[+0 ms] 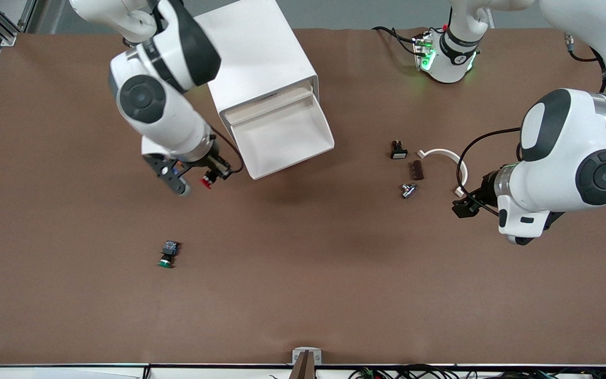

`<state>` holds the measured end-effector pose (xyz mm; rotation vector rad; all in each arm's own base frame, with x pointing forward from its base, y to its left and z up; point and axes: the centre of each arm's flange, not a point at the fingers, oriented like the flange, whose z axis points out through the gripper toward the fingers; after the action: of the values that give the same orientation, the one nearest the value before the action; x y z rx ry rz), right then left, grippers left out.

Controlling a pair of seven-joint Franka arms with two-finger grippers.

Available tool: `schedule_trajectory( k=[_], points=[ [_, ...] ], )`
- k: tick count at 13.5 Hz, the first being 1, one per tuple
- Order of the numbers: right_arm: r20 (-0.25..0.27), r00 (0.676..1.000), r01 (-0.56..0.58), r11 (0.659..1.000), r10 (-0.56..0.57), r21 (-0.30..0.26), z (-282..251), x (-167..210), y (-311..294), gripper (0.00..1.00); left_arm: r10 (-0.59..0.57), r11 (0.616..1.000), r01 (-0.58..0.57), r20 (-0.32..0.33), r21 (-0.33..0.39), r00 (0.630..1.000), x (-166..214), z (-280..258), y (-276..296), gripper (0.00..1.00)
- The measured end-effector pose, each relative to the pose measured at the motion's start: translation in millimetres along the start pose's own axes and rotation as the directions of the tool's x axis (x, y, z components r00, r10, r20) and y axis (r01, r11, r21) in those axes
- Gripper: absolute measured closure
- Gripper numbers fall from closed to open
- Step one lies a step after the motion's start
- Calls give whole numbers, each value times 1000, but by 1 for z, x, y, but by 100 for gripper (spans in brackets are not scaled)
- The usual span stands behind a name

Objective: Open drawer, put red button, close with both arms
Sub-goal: 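Lift the red button and carry it into the open drawer, then release the button in the drawer while the left gripper approaches the drawer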

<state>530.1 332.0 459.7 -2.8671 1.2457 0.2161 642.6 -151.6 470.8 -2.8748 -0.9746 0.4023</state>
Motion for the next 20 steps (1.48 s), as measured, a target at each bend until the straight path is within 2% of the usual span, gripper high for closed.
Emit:
schedule_trajectory(
  k=[5,8,12,16,20],
  points=[
    [0,994,-108,994,108,27,29,-62,23,59,15,1000,-15,-17,-18,1000,-8,10,-7,0],
    [3,983,-182,981,182,68,39,-104,17,59,92,995,-94,-46,-42,995,-15,13,-18,0],
    [9,969,-246,965,246,88,75,-153,14,59,169,984,-172,-61,-46,984,-18,7,-28,0],
    [10,957,-290,953,290,90,118,-177,7,59,172,983,-175,-60,-45,983,-18,10,-28,0],
    [6,954,-299,950,300,85,137,-180,3,59,174,983,-176,-60,-45,983,-18,11,-27,0]
  ],
)
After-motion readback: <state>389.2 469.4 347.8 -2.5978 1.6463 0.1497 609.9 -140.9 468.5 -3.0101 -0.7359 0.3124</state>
